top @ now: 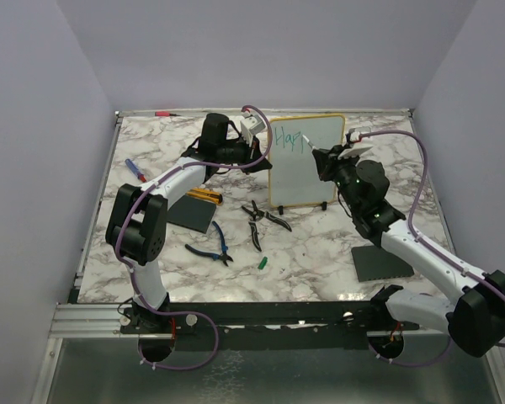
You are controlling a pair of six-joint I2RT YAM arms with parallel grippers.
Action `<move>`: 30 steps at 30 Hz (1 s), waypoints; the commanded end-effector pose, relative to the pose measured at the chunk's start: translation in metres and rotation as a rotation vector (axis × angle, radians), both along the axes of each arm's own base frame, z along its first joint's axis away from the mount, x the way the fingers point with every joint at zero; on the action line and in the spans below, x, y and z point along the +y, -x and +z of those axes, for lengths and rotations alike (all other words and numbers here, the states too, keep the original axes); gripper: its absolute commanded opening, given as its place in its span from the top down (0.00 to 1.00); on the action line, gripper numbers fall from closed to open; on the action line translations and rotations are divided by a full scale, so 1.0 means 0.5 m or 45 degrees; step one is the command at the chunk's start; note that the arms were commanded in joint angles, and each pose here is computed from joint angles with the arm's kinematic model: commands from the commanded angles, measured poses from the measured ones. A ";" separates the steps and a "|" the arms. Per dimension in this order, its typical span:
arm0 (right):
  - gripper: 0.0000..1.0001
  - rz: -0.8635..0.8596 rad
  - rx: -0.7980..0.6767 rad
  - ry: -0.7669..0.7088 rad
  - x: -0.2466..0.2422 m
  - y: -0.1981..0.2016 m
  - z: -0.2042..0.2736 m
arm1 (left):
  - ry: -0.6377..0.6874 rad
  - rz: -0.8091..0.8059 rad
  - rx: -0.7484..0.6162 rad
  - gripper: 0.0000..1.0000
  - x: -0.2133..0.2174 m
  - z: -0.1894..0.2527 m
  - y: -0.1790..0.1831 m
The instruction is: Write a sentence on the whiteboard
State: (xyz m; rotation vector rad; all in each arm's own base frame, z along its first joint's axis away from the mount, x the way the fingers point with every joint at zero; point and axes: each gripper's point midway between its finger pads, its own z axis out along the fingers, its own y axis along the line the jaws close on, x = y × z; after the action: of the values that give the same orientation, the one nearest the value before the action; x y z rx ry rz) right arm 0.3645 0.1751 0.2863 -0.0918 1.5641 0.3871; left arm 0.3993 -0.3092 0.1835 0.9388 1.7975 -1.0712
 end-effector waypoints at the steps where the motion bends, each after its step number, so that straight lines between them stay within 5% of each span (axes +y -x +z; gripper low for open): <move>1: 0.99 -0.009 -0.063 -0.009 0.005 -0.015 0.036 | -0.019 -0.006 -0.065 1.00 0.003 0.014 0.005; 30: 1.00 -0.099 0.039 0.055 -0.026 -0.011 -0.035 | -0.018 -0.007 -0.069 1.00 0.004 0.017 0.006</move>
State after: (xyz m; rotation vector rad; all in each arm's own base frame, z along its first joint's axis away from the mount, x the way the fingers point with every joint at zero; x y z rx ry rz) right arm 0.3716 0.1615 0.2842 -0.0462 1.5628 0.3018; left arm 0.3994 -0.3089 0.1833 0.9376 1.7997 -1.0691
